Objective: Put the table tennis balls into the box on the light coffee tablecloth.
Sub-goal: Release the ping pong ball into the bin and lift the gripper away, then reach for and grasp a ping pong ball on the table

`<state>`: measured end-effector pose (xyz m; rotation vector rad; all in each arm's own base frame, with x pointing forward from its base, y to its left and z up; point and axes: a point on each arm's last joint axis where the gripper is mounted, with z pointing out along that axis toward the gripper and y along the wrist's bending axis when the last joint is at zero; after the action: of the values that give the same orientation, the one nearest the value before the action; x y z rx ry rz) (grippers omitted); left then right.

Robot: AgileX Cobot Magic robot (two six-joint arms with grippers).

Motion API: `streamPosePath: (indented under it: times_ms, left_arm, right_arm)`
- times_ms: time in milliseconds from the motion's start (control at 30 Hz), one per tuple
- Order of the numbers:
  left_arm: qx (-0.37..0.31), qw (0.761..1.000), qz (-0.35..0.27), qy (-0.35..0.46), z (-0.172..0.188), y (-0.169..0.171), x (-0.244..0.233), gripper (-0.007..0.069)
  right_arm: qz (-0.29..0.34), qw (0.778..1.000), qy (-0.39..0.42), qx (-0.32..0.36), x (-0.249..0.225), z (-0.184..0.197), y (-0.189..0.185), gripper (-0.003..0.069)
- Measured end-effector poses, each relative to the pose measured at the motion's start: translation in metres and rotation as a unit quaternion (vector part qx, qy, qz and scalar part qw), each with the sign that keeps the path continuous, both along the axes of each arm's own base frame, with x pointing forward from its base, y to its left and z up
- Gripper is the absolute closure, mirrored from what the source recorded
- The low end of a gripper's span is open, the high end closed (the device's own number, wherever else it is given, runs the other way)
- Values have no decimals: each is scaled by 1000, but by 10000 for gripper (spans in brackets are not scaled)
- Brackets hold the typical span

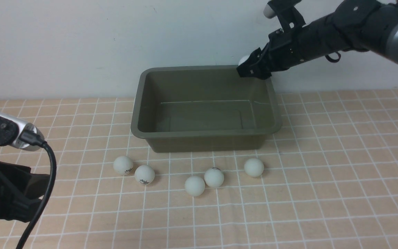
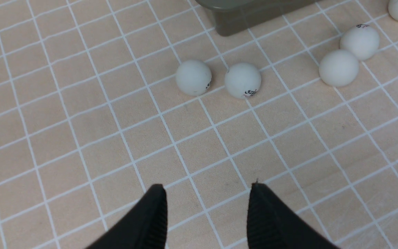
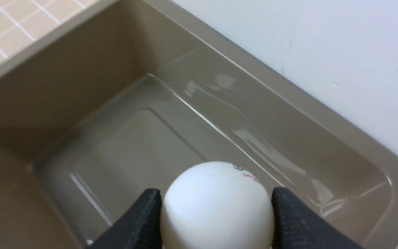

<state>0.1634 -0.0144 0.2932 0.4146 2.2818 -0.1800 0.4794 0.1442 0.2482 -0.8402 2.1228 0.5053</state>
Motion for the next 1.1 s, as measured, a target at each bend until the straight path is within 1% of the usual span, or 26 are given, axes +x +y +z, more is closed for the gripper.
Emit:
streamPosePath:
  times_ms: [100, 133, 233, 267, 300, 400, 533, 567, 633, 700, 800, 833, 933, 1000, 1100]
  left_arm:
    - [0, 1000, 0, 0, 0, 0, 0, 366]
    - [0, 1000, 0, 0, 0, 0, 0, 366]
    - [0, 1000, 0, 0, 0, 0, 0, 366]
    - [0, 1000, 0, 0, 0, 0, 0, 366]
    - [0, 1000, 0, 0, 0, 0, 0, 366]
    - [0, 1000, 0, 0, 0, 0, 0, 366]
    - [0, 1000, 0, 0, 0, 0, 0, 366]
    - [0, 1000, 0, 0, 0, 0, 0, 366]
    - [0, 1000, 0, 0, 0, 0, 0, 366]
    - [0, 1000, 0, 0, 0, 0, 0, 366]
    - [0, 1000, 0, 0, 0, 0, 0, 366]
    - [0, 1000, 0, 0, 0, 0, 0, 366]
    - [0, 1000, 0, 0, 0, 0, 0, 366]
    - [0, 1000, 0, -1, 0, 0, 0, 366]
    - [1, 1000, 2, -4, 0, 0, 1, 366]
  right_arm:
    - [-1, 1000, 13, -4, 5, -17, 1, 277]
    - [-1, 1000, 12, -4, 5, -17, 1, 274]
    - [-7, 1000, 13, -6, 7, -24, 0, 210]
    - [-7, 1000, 12, -6, 8, -23, 0, 195]
    - [-7, 1000, 11, -6, 8, -22, 0, 195]
    - [-3, 1000, -16, -16, 8, -5, -1, 184]
    - [9, 996, -64, -55, -1, 38, -9, 188]
    - [9, 996, -68, -63, -2, 43, -10, 190]
    - [5, 993, -79, -84, -18, 77, -20, 203]
    - [-10, 992, -82, -91, -33, 107, -28, 220]
    - [-30, 993, -82, -81, -53, 136, -34, 234]
    - [-41, 994, -77, -71, -61, 147, -36, 239]
    - [-73, 995, -46, -46, -77, 164, -39, 260]
    - [-89, 995, -13, -44, -85, 166, -42, 278]
    - [-89, 994, 33, -61, -93, 163, -44, 305]
